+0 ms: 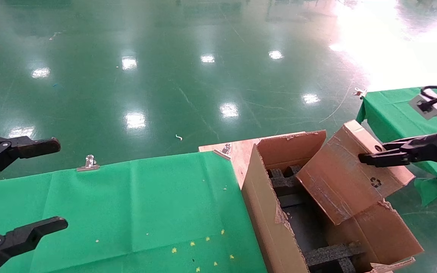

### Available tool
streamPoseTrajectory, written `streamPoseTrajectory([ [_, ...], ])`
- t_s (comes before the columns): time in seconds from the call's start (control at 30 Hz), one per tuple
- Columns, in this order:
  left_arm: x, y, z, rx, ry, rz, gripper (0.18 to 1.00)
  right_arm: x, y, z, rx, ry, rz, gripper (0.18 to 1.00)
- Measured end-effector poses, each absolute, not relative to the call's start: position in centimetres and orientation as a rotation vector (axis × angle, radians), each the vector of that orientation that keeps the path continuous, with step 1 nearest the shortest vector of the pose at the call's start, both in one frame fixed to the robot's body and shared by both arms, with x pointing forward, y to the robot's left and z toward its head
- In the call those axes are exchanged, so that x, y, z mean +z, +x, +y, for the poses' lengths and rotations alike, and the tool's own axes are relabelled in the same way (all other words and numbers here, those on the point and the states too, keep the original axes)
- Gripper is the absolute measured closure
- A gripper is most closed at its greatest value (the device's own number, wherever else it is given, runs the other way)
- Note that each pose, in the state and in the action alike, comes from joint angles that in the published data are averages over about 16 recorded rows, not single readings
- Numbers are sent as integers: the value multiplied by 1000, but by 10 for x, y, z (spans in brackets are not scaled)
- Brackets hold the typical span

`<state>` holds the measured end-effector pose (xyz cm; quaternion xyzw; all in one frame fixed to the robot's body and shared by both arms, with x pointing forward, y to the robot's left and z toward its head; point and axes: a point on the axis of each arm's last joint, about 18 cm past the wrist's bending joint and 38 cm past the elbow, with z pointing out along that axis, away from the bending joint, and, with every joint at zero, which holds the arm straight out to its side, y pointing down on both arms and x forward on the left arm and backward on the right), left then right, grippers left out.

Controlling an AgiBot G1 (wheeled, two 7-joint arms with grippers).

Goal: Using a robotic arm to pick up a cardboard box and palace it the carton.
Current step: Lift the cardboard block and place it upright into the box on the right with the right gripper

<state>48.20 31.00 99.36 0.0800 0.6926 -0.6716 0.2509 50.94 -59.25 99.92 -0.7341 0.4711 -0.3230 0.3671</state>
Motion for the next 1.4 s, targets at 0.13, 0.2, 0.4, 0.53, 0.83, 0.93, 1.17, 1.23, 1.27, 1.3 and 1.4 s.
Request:
streamPoseTrajectory([
  [0.13, 994, 482, 310, -1828, 218, 1885, 183, 998, 517, -596, -842, -1876, 1279, 760],
  [0.2, 994, 482, 310, -1828, 218, 1885, 183, 997, 521, -597, -848, -1874, 1312, 760],
  [0.4, 994, 482, 310, -1828, 218, 1885, 183, 993, 529, -598, -848, -1874, 1398, 761],
  [0.53, 994, 482, 310, -1828, 218, 1885, 183, 987, 532, -592, -813, -1885, 1430, 761],
  [0.83, 994, 482, 310, -1828, 218, 1885, 183, 974, 532, -574, -709, -1900, 1469, 761],
  [0.93, 994, 482, 310, -1828, 217, 1885, 183, 971, 532, -570, -688, -1899, 1472, 762],
  [1.17, 994, 482, 310, -1828, 217, 1884, 183, 970, 533, -568, -683, -1889, 1480, 762],
  [1.23, 994, 482, 310, -1828, 217, 1884, 183, 971, 535, -567, -692, -1891, 1482, 762],
  [1.27, 994, 482, 310, -1828, 217, 1884, 183, 971, 537, -567, -698, -1894, 1484, 762],
  [1.3, 994, 482, 310, -1828, 217, 1884, 183, 971, 538, -567, -704, -1897, 1486, 762],
  [1.4, 994, 482, 310, -1828, 217, 1884, 183, 972, 544, -565, -726, -1911, 1494, 762],
])
